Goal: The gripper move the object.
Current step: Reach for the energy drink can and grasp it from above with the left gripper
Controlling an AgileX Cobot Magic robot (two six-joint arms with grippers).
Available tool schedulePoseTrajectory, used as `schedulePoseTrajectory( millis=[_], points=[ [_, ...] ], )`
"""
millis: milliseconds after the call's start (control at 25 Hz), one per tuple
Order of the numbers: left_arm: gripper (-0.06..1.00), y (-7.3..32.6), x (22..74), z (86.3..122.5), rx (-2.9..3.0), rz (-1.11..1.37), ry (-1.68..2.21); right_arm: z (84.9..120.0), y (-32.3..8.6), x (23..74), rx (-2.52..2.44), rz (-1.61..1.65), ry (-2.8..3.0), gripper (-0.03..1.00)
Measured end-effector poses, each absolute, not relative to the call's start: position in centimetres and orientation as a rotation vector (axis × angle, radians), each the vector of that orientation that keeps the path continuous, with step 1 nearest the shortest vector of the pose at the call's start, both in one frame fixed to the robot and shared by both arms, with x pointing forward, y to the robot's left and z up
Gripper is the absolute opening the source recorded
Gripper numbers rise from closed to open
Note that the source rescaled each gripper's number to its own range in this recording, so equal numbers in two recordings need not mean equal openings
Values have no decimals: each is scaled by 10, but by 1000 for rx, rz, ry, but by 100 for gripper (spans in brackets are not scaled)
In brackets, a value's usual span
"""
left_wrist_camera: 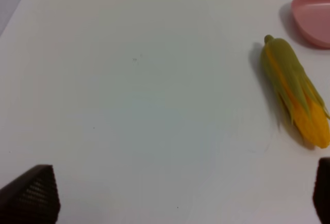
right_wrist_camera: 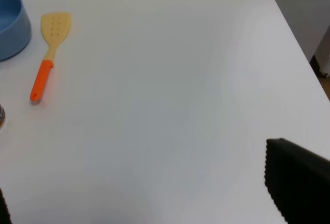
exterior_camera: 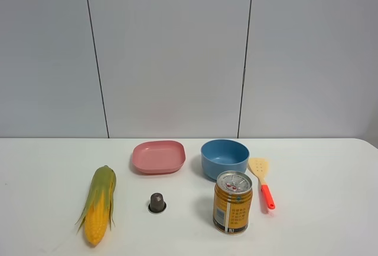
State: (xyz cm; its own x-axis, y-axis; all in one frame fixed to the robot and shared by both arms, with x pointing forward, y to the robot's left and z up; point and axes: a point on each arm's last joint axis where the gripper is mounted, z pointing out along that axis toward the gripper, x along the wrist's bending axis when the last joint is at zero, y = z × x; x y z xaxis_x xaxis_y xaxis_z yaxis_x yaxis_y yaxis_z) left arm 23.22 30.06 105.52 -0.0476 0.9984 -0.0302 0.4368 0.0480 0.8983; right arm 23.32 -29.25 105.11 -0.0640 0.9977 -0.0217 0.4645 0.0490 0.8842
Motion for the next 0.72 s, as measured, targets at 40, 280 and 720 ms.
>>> schedulePoseTrajectory(
  millis=[40,280,720],
  points=[
    [100,301,232,1055,1483,959,1585,1051,-293,233,1500,955,1620,100],
    [100,301,232,1055,1483,960,1586,1051,-293,233,1500,955,1620,100],
    [100,301,232,1055,1483,959,1585,1051,-293,233,1500,955,1620,100]
  ],
)
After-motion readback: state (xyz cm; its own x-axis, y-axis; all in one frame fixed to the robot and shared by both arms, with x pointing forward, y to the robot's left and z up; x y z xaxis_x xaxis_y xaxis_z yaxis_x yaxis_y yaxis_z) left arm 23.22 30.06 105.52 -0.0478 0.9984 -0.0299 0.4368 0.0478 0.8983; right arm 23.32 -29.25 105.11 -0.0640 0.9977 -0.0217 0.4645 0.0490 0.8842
